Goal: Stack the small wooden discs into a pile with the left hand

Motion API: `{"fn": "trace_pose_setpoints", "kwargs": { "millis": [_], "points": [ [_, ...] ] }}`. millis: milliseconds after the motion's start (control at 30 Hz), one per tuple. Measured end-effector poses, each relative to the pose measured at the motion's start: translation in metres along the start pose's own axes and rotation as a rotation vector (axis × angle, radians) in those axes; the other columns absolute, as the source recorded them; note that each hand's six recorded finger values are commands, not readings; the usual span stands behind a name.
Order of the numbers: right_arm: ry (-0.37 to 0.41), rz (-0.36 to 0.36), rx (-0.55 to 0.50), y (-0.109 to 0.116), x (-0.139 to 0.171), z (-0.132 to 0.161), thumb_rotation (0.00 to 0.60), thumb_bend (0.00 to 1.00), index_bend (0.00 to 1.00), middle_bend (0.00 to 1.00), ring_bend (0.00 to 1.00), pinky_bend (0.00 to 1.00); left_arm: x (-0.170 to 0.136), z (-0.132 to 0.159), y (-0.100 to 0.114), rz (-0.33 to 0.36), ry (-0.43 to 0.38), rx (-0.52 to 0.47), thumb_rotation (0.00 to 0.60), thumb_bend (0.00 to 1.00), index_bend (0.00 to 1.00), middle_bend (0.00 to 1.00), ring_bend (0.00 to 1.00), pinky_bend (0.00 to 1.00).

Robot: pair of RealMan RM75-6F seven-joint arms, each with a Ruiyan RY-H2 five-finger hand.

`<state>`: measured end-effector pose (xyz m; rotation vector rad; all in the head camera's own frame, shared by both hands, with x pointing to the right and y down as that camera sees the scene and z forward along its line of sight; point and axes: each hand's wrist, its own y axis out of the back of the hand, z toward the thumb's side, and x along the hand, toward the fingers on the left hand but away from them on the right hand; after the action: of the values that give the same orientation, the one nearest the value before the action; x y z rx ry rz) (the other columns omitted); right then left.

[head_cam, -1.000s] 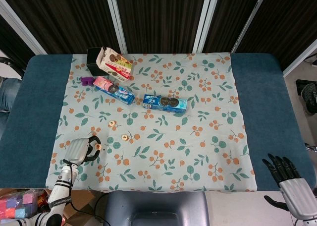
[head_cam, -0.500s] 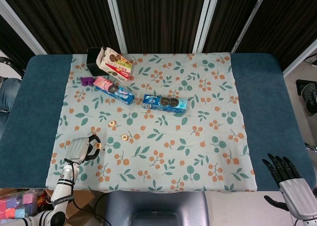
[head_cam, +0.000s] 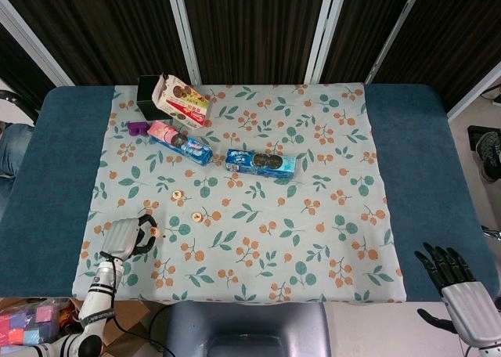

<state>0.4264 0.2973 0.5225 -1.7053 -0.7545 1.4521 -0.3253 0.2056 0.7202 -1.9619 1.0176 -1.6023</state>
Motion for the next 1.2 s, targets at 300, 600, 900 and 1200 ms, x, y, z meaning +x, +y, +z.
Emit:
{"fn": "trace_pose_setpoints", "kwargs": {
  "millis": [300, 600, 900, 1200],
  "points": [
    [0.0, -0.001, -0.001, 0.0, 0.0, 0.0, 0.6, 0.14, 0.0, 0.0, 0.0, 0.0, 0.004, -0.002, -0.001, -0.001, 0.008, 0.002, 0.6, 0.4, 0.42, 1.0, 1.0, 1.0],
    [-0.001, -0.001, 0.0, 0.0, 0.0, 0.0, 0.6, 0.14, 0.0, 0.0, 0.0, 0.0, 0.005, 0.0, 0.001, 0.005, -0.001, -0.005, 0.6, 0.4, 0.41, 1.0, 1.0, 1.0],
    [0.002, -0.001, -0.004, 0.001, 0.001, 0.0, 0.6, 0.14, 0.0, 0.0, 0.0, 0.0, -0.002, 0.02, 0.009, 0.034, -0.06, -0.044, 0.6, 0.4, 0.39, 1.0, 1.0, 1.0],
    [0.004, -0.001, -0.006, 0.002, 0.0, -0.001, 0.6, 0.14, 0.0, 0.0, 0.0, 0.0, 0.008, 0.056, 0.001, 0.05, -0.081, -0.038, 0.6, 0.4, 0.33, 1.0, 1.0, 1.0]
  ]
}}
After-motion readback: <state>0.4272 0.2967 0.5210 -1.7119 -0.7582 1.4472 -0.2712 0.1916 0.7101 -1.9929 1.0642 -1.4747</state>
